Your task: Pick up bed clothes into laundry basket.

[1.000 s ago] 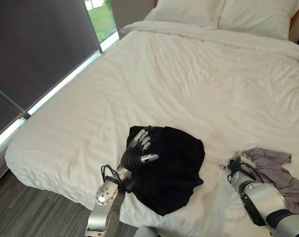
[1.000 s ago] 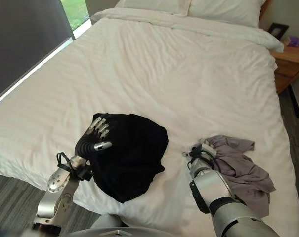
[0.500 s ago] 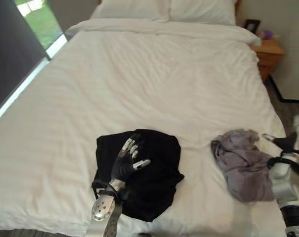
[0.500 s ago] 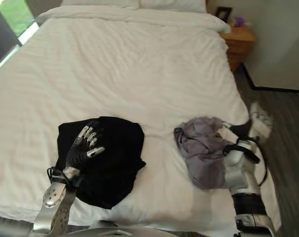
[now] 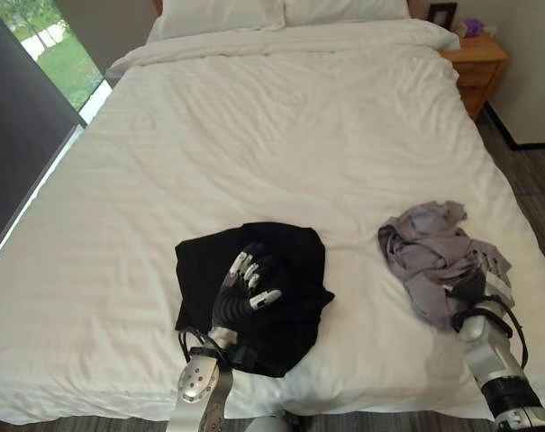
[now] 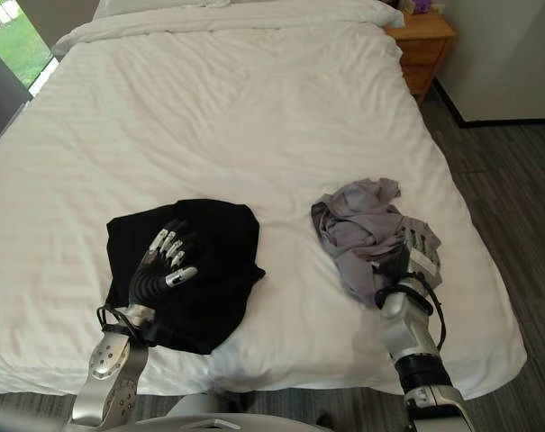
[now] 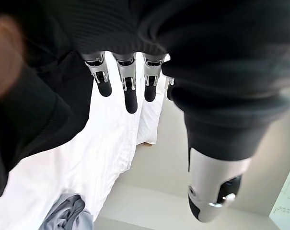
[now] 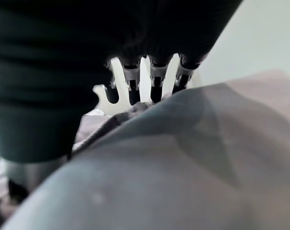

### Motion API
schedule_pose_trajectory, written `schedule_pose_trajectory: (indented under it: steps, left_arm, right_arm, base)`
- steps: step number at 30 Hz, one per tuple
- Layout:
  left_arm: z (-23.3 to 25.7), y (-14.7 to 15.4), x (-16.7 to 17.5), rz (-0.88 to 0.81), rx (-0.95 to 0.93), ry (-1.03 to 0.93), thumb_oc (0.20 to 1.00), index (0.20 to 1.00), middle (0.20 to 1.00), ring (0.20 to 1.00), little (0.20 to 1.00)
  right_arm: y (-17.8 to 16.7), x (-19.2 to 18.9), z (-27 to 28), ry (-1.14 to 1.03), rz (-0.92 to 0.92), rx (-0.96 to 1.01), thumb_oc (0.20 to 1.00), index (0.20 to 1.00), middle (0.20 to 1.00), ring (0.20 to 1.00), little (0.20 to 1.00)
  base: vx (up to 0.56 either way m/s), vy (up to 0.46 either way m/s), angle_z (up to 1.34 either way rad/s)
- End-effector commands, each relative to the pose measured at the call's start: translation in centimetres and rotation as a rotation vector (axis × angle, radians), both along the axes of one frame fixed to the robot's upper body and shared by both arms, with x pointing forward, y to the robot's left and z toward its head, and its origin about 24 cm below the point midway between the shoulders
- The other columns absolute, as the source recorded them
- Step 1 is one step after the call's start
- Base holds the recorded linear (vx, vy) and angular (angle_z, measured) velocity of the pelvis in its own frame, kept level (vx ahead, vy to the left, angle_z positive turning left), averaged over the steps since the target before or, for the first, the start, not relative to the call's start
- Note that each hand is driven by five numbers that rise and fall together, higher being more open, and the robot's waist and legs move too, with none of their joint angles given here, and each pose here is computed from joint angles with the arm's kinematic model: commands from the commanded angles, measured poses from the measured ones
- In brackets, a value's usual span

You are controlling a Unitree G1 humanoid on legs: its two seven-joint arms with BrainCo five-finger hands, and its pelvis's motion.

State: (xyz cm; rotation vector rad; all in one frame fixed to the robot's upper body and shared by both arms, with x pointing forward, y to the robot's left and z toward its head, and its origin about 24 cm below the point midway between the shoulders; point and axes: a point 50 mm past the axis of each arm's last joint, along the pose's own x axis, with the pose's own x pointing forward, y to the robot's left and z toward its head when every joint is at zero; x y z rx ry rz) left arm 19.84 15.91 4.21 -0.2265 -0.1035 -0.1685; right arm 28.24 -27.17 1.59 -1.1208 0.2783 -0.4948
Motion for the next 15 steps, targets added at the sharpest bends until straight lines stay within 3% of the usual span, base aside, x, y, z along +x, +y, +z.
schedule_pose_trajectory:
  steps: [1, 3, 4, 5, 6, 8, 14, 15]
  left_arm:
    - [2.2, -0.9, 0.5, -0.033, -0.018, -0.148, 1.0, 1.0, 1.0, 1.0, 1.0]
    - [1.8, -0.8, 0.3, -0.052, -0.03, -0.133, 1.0, 1.0, 1.0, 1.0, 1.0]
    - [1.5, -0.7, 0.1, -0.062, -0.025, -0.122, 1.0, 1.0, 1.0, 1.0, 1.0]
    - [1.5, -0.7, 0.1, -0.061, -0.025, -0.122, 1.0, 1.0, 1.0, 1.0, 1.0]
    - [0.7, -0.5, -0.1, -0.078, -0.029, -0.083, 1.0, 1.0, 1.0, 1.0, 1.0]
    - [0.4, 0.0, -0.2, -0.087, -0.04, -0.071, 1.0, 1.0, 1.0, 1.0, 1.0]
    - [-0.2, 1.6, -0.4, -0.054, 0.002, -0.041, 1.0, 1.0, 1.0, 1.0, 1.0]
    - [-1.4, 3.3, 2.7, 0.021, 0.065, 0.024, 1.0, 1.0, 1.0, 1.0, 1.0]
  right_arm:
    - [0.0, 2.4, 1.7, -0.057, 0.027, -0.095, 1.0, 1.0, 1.0, 1.0, 1.0]
    - [1.4, 1.2, -3.6, 0.186, -0.009, 0.03, 1.0, 1.0, 1.0, 1.0, 1.0]
    - [2.1, 0.4, -5.3, 0.264, -0.024, 0.102, 0.325, 0.325, 0.325, 0.325, 0.325]
    - [2.1, 0.4, -5.3, 0.262, -0.023, 0.103, 0.2, 0.2, 0.2, 0.2, 0.2]
    - [3.3, -1.6, -8.6, 0.44, -0.043, 0.287, 0.2, 0.2, 0.2, 0.2, 0.2]
    - [3.9, -2.1, -9.5, 0.499, -0.037, 0.445, 0.2, 0.2, 0.2, 0.2, 0.2]
    - [3.1, -0.6, -6.8, 0.356, 0.039, 0.529, 0.2, 0.2, 0.2, 0.2, 0.2]
    - [3.9, 1.3, -3.3, 0.254, 0.144, 0.541, 0.2, 0.2, 0.2, 0.2, 0.2]
  base:
    - [-0.1, -0.045, 0.18]
    - [-0.06, -0.062, 0.15]
    - [0.02, -0.041, 0.06]
    - [-0.03, -0.066, 0.05]
    - [-0.01, -0.071, 0.08]
    - [0.0, -0.083, 0.15]
    - [-0.05, -0.062, 0.04]
    - [-0.02, -0.055, 0.0]
